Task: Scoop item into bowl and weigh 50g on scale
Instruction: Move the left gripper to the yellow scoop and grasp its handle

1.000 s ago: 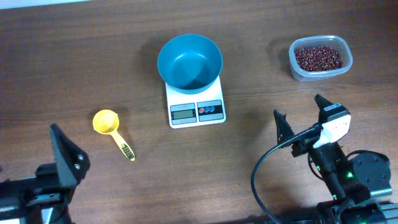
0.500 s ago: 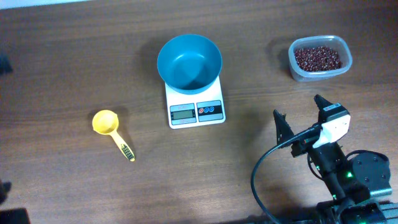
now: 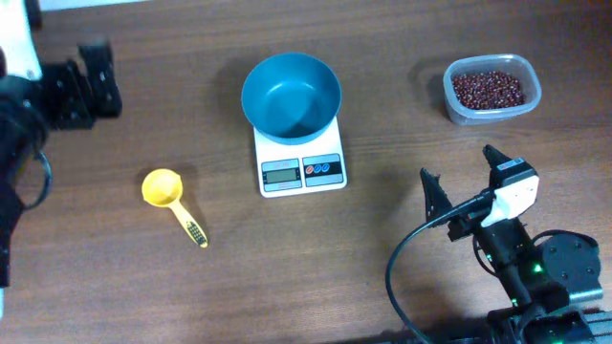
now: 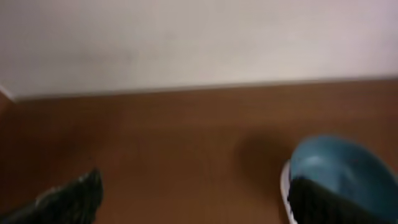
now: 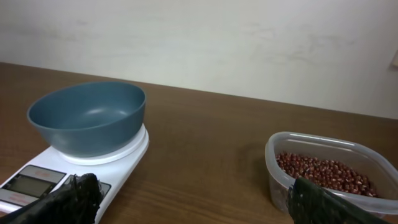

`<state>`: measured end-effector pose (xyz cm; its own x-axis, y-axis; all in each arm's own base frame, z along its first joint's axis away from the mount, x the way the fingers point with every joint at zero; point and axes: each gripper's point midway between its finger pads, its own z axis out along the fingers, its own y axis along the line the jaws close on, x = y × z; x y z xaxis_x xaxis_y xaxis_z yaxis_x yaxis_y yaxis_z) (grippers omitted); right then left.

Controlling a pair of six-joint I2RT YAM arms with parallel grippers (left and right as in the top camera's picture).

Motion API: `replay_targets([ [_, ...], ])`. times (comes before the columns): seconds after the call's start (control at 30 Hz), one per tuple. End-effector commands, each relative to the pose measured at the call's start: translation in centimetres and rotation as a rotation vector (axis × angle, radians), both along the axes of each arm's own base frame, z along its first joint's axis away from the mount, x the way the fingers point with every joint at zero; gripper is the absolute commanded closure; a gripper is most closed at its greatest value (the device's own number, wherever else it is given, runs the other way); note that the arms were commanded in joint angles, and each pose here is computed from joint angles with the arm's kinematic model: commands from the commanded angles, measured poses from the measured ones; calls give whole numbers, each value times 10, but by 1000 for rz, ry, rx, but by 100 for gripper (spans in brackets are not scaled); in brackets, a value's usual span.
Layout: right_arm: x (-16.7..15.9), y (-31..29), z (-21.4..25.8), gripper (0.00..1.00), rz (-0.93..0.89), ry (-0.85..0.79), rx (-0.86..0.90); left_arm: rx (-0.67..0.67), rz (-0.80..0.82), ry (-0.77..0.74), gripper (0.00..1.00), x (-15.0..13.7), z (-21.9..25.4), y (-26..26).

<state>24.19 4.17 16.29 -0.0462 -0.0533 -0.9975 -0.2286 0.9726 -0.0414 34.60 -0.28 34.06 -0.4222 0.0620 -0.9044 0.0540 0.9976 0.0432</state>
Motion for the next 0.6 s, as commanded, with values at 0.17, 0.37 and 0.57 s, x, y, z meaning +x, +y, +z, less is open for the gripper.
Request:
replay_targets([
  [0.17,-1,3,-3,1,16,6,7,-44,-77,398,1,-58,-77,-16],
  [0.37,-1,3,-3,1,16,6,8,-157,25,721,1,-74,-146,-17],
  [0.57,-1,3,-3,1,16,6,7,-198,94,970,1,-62,-217,-17],
])
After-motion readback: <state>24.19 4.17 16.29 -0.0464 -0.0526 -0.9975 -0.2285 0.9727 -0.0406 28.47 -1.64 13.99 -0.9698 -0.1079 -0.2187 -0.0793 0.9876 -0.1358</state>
